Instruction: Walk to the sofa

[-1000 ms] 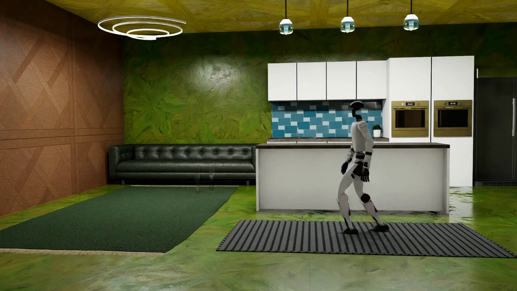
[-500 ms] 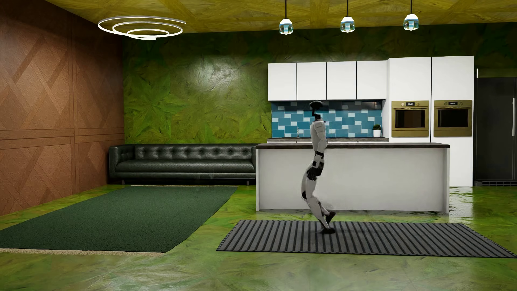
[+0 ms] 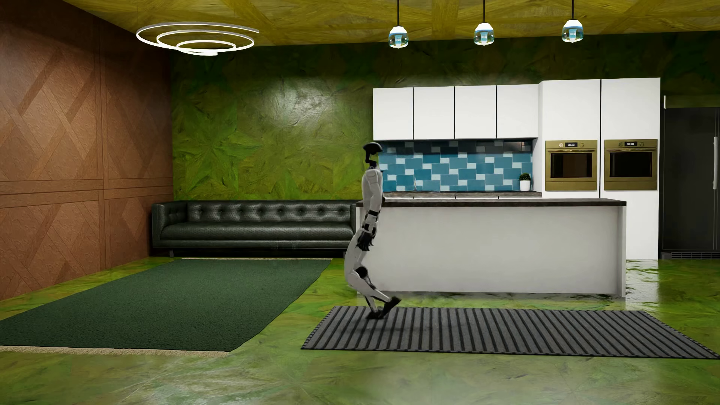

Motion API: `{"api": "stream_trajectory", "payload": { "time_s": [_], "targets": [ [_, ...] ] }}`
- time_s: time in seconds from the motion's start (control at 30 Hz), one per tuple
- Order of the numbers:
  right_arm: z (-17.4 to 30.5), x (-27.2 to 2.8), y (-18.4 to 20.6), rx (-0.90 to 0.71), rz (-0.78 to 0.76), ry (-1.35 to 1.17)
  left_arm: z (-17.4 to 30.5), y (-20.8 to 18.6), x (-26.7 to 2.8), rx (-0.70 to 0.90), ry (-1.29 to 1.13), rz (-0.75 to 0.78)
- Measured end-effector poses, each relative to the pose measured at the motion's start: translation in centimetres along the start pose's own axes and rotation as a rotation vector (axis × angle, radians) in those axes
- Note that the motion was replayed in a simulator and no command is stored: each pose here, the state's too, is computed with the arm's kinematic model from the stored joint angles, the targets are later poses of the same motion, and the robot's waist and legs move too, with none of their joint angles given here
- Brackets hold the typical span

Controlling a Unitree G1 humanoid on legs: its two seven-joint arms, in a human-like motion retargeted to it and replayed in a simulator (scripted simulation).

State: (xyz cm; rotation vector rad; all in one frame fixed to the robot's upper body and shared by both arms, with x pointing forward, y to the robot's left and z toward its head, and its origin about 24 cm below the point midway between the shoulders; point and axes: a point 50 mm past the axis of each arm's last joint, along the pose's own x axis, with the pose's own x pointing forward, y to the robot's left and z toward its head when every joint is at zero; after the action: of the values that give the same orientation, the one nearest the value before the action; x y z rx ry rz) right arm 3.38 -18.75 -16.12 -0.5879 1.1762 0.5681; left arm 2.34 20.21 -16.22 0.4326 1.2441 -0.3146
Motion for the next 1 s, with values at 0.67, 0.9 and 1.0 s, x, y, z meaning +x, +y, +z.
{"api": "stream_trajectory", "payload": {
  "time_s": [0.67,0.9,1.0],
  "targets": [
    [-3.4,-0.9,2.3,0.071,0.034,0.112,5.5,5.0,-0.5,0.007,-0.216,0.131],
    [-6.0,-1.9,2.5,0.076,0.034,0.191,-0.4,3.1,-0.5,-0.101,-0.011,0.11],
    [-2.3,-0.9,-0.3,0.078,-0.037,0.053,-2.8,2.3,-1.1,-0.072,0.068,0.085]
  ]
}}
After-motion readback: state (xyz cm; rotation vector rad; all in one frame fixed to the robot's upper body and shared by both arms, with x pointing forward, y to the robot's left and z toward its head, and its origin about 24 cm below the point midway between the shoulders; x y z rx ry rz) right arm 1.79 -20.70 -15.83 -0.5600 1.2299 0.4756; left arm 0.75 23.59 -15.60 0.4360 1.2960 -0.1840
